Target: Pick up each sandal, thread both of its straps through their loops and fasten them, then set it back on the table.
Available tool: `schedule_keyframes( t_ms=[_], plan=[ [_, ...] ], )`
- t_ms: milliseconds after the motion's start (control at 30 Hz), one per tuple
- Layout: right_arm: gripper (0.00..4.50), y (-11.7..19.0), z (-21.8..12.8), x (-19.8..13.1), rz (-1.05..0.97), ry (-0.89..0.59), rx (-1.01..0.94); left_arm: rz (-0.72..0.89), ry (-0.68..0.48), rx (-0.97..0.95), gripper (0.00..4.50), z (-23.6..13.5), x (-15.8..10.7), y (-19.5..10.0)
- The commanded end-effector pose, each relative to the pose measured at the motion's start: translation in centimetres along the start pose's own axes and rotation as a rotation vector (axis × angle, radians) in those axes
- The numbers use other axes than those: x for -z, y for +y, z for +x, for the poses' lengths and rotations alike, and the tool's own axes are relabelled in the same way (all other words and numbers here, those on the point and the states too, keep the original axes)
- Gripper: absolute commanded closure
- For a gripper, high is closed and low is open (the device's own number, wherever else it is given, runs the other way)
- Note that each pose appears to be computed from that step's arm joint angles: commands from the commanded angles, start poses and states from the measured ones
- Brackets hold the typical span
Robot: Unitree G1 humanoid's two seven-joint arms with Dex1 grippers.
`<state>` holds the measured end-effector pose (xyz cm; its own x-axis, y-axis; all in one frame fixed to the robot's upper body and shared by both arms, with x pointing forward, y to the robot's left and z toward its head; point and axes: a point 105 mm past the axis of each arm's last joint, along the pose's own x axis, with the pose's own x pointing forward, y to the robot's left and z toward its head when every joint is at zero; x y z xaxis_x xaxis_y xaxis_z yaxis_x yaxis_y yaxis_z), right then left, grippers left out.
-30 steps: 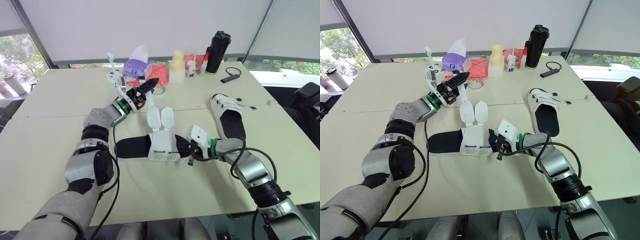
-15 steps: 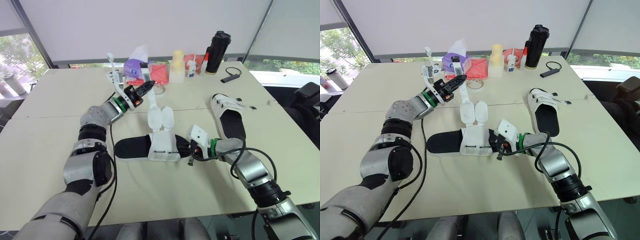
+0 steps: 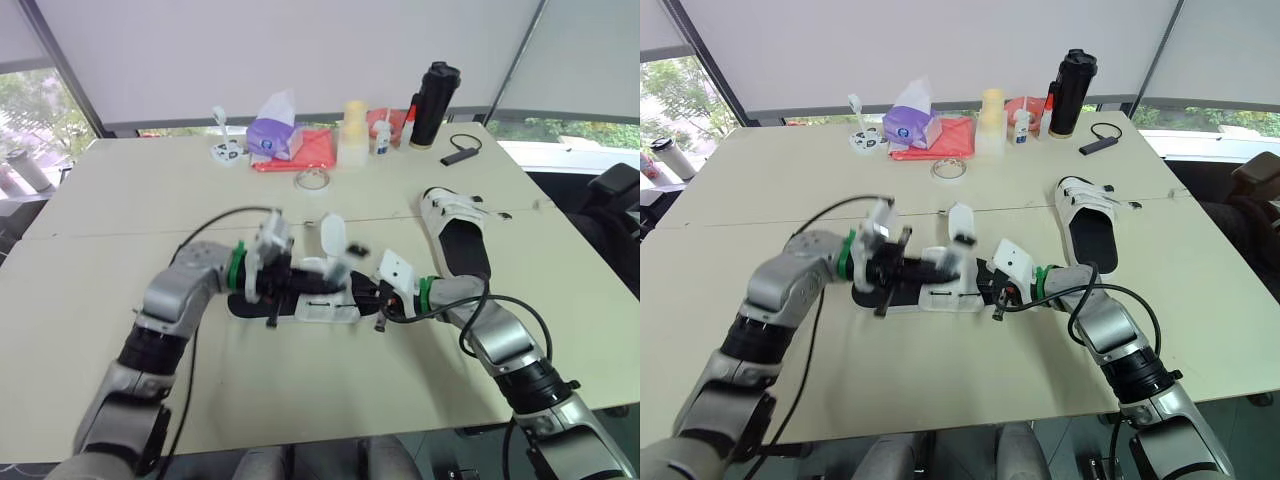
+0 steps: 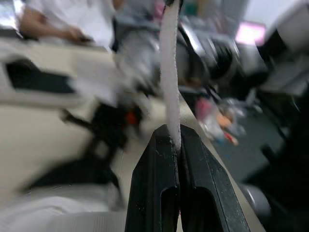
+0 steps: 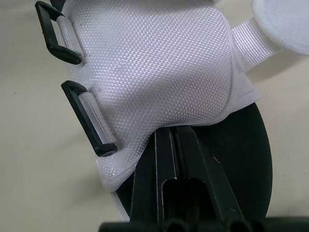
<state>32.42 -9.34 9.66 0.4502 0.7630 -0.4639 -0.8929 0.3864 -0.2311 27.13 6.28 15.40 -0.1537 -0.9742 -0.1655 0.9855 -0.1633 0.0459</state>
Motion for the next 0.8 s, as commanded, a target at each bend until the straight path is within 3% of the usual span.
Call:
schedule_keyframes(
  t_ms=[33, 300, 433, 467, 500, 633, 800],
  plan=[
    [4.50, 0.9, 0.6, 2.0, 0.036, 0.068, -0.031, 0.114, 0.067, 0.067, 4.48, 0.3, 0.1, -1.3],
    [4.50, 0.9, 0.6, 1.9, 0.035, 0.066, -0.031, 0.119, 0.157, 0.083, 4.48, 0.4, 2.6, -1.7],
    [4.50, 0.8, 0.6, 2.0, 0.034, 0.068, -0.026, 0.039, 0.160, 0.081, 3.19, 0.4, 2.6, -1.9],
    [4.50, 0.8, 0.5, 2.0, 0.033, 0.068, -0.026, 0.039, 0.149, 0.077, 2.49, 0.5, 2.4, -2.0],
    [4.50, 0.7, 0.5, 2.0, 0.033, 0.068, -0.026, 0.038, 0.141, 0.070, 2.21, 0.4, 2.1, -2.0],
    [4.50, 0.8, 0.6, 1.9, 0.030, 0.067, -0.028, -0.058, 0.112, 0.104, 0.22, -0.3, 1.3, -3.0],
    [4.50, 0.8, 0.8, 1.8, 0.027, 0.064, -0.030, -0.164, 0.097, 0.098, 0.10, -2.4, 0.5, -4.1]
  ],
)
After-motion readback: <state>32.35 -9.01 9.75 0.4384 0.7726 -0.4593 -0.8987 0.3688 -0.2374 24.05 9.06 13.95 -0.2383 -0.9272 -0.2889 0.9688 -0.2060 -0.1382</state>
